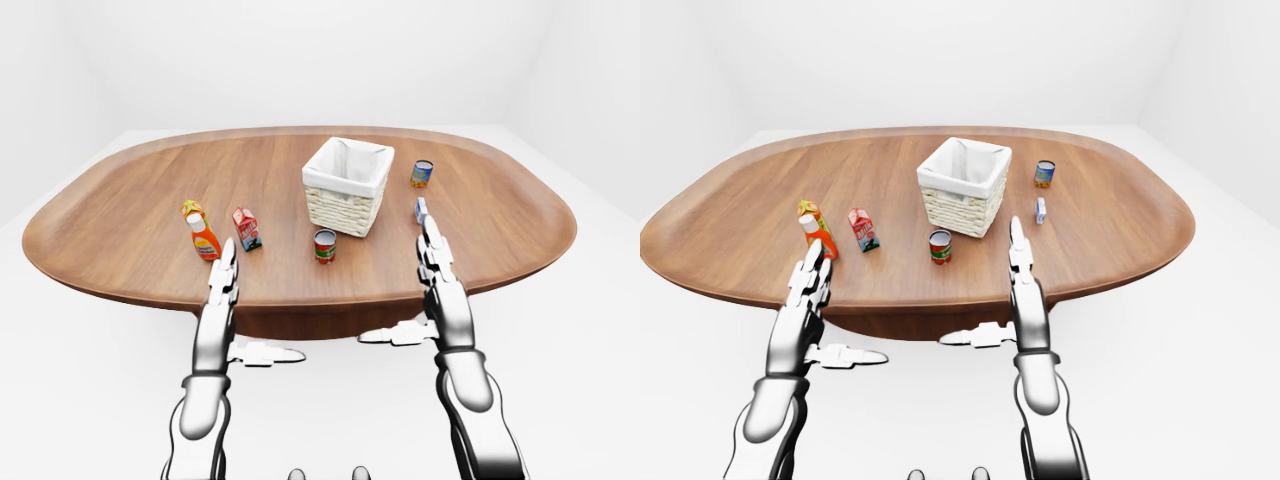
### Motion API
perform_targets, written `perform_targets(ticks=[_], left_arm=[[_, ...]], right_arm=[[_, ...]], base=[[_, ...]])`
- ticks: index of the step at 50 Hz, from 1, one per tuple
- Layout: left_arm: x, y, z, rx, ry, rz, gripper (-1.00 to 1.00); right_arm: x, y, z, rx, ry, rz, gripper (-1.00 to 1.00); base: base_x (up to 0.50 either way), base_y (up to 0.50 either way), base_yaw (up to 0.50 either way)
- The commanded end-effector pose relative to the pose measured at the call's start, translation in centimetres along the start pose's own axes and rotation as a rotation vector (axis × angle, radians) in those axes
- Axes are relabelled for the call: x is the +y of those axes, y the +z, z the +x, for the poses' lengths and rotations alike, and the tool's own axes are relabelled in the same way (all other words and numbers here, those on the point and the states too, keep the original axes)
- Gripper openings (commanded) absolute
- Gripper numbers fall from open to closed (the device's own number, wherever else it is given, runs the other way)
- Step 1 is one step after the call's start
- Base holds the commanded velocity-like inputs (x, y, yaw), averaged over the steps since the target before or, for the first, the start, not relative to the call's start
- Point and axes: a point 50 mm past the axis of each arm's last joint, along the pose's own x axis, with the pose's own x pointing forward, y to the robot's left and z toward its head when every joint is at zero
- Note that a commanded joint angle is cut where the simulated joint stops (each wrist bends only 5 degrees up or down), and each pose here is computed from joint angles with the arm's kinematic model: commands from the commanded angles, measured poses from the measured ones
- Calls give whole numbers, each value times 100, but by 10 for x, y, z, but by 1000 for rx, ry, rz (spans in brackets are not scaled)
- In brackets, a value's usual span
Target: Pick the milk and place it in the basket.
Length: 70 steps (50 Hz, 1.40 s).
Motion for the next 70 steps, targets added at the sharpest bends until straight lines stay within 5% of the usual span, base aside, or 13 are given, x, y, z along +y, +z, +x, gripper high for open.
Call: perform_targets(ticks=[1, 33, 70], left_arm=[[2, 18, -15, -73, 12, 45, 100], [10, 63, -37, -203, 28, 60, 100], [7, 63, -39, -203, 10, 40, 100]], right_arm=[[-2, 12, -11, -35, -15, -64, 100], [-11, 51, -37, -163, -71, -150, 100], [-10, 59, -44, -187, -52, -165, 100]], base=[[0, 0, 0], [0, 0, 0], [15, 0, 0]])
